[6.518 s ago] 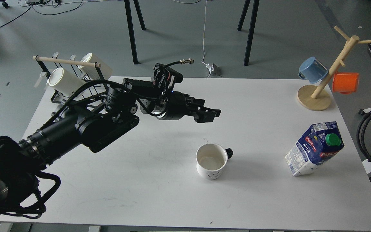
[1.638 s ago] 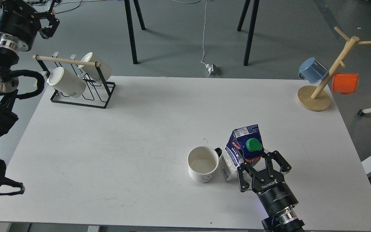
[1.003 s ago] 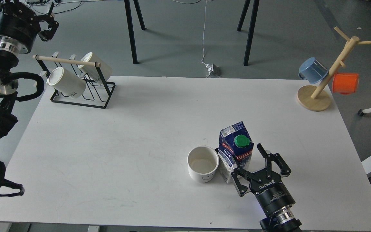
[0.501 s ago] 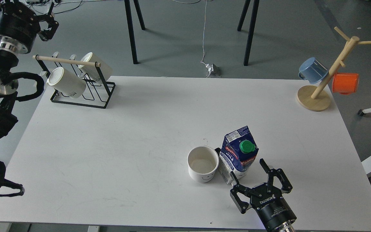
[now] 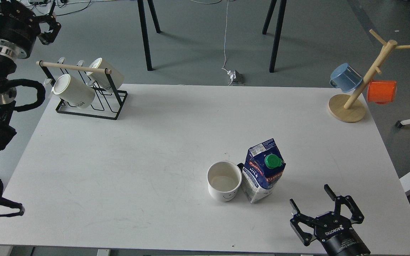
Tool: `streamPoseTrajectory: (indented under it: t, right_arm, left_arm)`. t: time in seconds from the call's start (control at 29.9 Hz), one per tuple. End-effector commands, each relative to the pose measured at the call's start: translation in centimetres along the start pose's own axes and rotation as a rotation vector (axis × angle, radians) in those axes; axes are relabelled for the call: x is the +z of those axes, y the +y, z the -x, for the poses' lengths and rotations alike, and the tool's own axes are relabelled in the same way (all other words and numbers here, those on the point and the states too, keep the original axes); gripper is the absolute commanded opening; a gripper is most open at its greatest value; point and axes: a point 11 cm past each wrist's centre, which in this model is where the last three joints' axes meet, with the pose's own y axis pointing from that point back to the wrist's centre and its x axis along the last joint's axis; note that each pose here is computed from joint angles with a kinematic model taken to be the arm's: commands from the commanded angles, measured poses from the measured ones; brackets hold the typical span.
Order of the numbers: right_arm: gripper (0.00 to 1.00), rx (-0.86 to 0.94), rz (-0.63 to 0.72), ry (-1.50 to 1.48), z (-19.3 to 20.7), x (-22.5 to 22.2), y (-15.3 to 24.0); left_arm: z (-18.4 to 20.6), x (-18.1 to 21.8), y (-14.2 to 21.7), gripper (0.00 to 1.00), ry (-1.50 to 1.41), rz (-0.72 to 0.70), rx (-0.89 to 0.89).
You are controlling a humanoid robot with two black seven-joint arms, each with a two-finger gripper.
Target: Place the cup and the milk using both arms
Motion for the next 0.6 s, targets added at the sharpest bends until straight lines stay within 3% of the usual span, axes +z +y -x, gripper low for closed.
streamPoseTrajectory:
  t: [0.0, 0.17, 0.3, 0.57]
  right_arm:
    - [0.99, -0.044, -0.084, 0.093, 1.7, -5.0, -0.4]
    - [0.99, -0.180, -0.215, 0.197, 5.6, -11.1, -4.0]
    - [0.99, -0.278, -0.245, 0.286, 8.9, -14.9, -8.4]
    - [0.99, -0.365, -0.318, 0.337, 13.6, -19.7, -16.2]
  left_arm:
    - [-0.4, -0.8, 0.5, 0.99, 0.008, -0.015, 0.011]
    - [-0.3, -0.8, 0.5, 0.99, 0.012, -0.017, 0.009]
    - [-0.2, -1.1, 0.6, 0.99, 0.020, -0.017, 0.007]
    - [-0.8, -1.4, 1.1, 0.99, 0.028, -0.016, 0.022]
